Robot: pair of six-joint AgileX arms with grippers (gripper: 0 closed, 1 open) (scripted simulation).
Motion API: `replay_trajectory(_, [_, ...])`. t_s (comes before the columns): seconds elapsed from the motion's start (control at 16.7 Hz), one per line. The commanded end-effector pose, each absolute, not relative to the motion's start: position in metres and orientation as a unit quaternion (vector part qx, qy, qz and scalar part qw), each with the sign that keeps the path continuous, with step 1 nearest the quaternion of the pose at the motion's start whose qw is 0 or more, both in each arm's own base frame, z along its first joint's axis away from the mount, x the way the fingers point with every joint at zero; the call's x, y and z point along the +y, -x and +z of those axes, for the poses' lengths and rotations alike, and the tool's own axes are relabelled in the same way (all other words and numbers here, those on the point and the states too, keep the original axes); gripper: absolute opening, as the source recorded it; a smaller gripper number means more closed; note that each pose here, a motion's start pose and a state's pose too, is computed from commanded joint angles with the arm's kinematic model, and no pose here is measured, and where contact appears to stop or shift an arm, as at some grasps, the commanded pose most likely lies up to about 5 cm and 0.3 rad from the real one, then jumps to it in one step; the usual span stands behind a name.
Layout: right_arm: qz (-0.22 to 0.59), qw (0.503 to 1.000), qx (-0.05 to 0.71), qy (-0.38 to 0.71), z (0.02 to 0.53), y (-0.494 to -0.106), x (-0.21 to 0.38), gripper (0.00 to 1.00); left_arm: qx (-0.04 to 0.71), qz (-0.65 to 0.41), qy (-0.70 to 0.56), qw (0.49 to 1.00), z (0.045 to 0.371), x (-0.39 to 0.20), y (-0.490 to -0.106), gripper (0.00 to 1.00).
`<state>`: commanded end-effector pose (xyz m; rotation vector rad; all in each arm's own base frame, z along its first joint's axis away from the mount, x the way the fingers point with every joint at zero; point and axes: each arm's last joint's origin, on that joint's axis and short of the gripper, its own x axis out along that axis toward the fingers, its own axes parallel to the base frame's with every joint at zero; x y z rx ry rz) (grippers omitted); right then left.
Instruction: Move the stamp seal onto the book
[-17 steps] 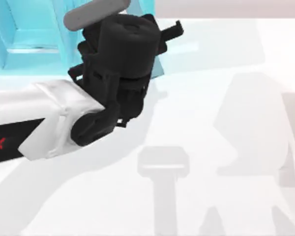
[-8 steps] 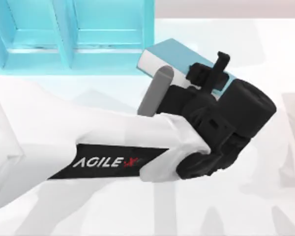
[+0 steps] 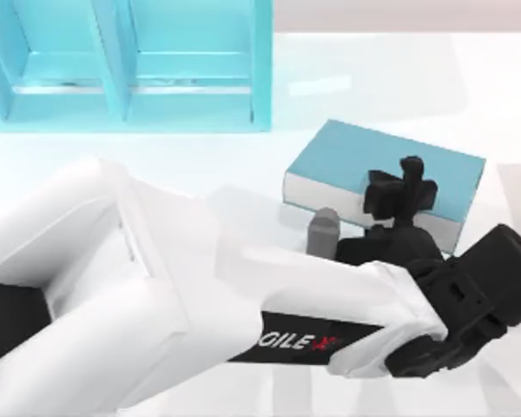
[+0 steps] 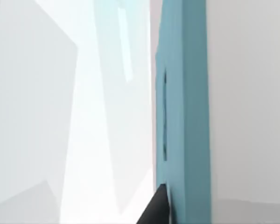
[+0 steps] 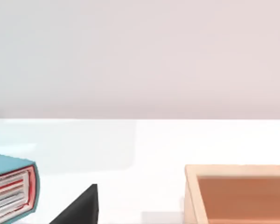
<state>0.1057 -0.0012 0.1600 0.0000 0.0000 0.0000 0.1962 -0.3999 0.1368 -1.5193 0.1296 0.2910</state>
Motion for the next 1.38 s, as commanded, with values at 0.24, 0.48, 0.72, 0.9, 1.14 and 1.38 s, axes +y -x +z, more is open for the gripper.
replay_trajectory(0.24, [0.000, 1.000, 0.000, 0.000, 0.160, -0.106, -0.001, 1.00, 0.054, 0.131, 0.695, 0.705, 0.134, -0.403, -0.193, 0.00])
replay_trajectory(0.48, [0.000, 1.000, 0.000, 0.000, 0.160, -0.106, -0.001, 1.00, 0.055, 0.134, 0.693, 0.707, 0.132, -0.401, -0.194, 0.00])
replay_trajectory(0.72, [0.000, 1.000, 0.000, 0.000, 0.160, -0.106, -0.001, 1.00, 0.054, 0.131, 0.695, 0.705, 0.135, -0.403, -0.188, 0.00])
replay_trajectory(0.9, [0.000, 1.000, 0.000, 0.000, 0.160, -0.106, -0.001, 1.00, 0.055, 0.134, 0.692, 0.707, 0.131, -0.402, -0.189, 0.00])
replay_trajectory(1.14, [0.000, 1.000, 0.000, 0.000, 0.160, -0.106, -0.001, 1.00, 0.056, 0.134, 0.691, 0.708, 0.110, -0.402, -0.189, 0.00])
replay_trajectory(1.38, [0.000, 1.000, 0.000, 0.000, 0.160, -0.106, -0.001, 1.00, 0.055, 0.134, 0.692, 0.707, 0.102, -0.402, -0.189, 0.00])
